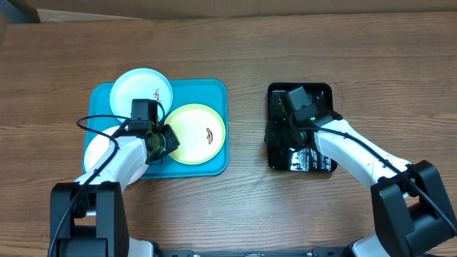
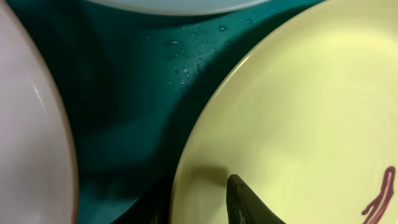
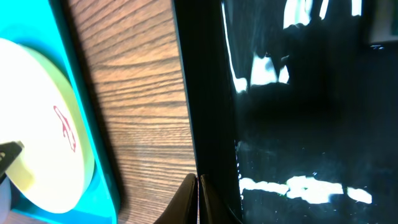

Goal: Clean dirty plates on tray and stack at the side

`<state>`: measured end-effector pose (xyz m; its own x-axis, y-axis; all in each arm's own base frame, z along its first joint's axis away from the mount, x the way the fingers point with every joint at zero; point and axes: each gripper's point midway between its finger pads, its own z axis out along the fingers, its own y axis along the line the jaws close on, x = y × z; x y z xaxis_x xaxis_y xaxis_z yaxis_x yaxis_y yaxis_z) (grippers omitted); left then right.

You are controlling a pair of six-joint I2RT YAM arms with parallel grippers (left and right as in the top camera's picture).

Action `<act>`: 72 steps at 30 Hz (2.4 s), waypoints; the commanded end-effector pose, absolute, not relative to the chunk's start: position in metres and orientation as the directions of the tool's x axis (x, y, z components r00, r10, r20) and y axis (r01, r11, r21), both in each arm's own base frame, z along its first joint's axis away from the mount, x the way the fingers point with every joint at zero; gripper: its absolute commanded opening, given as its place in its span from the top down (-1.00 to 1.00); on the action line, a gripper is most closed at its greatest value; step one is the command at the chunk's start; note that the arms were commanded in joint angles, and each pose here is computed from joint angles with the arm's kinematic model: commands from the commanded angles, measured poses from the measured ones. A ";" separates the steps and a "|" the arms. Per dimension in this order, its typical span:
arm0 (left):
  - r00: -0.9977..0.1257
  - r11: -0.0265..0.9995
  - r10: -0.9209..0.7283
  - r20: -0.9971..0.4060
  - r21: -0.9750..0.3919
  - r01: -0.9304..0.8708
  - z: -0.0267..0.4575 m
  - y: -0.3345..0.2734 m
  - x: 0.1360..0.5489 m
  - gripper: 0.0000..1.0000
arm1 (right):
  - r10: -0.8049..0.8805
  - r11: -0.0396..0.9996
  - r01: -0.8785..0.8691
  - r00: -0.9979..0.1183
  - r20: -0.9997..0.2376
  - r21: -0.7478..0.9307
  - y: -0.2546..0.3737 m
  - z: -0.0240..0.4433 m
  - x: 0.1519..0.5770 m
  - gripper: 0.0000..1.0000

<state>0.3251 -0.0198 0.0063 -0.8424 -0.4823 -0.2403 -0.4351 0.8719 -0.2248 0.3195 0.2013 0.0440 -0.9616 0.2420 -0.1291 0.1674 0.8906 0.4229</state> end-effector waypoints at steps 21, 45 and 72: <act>-0.855 0.873 -0.475 -0.207 -0.233 -0.429 -0.002 -0.025 0.321 0.34 | 0.111 0.950 -0.032 -0.895 -0.433 0.309 0.197 0.113 0.388 0.03; -0.854 0.873 -0.476 -0.210 -0.235 -0.428 -0.002 -0.025 0.322 0.32 | 0.078 0.975 -0.040 -0.860 -0.504 0.219 0.212 0.066 0.423 0.35; -0.854 0.873 -0.476 -0.209 -0.235 -0.428 -0.002 -0.025 0.322 0.32 | 0.058 0.993 -0.006 -0.847 -0.528 0.119 0.204 0.034 0.433 0.36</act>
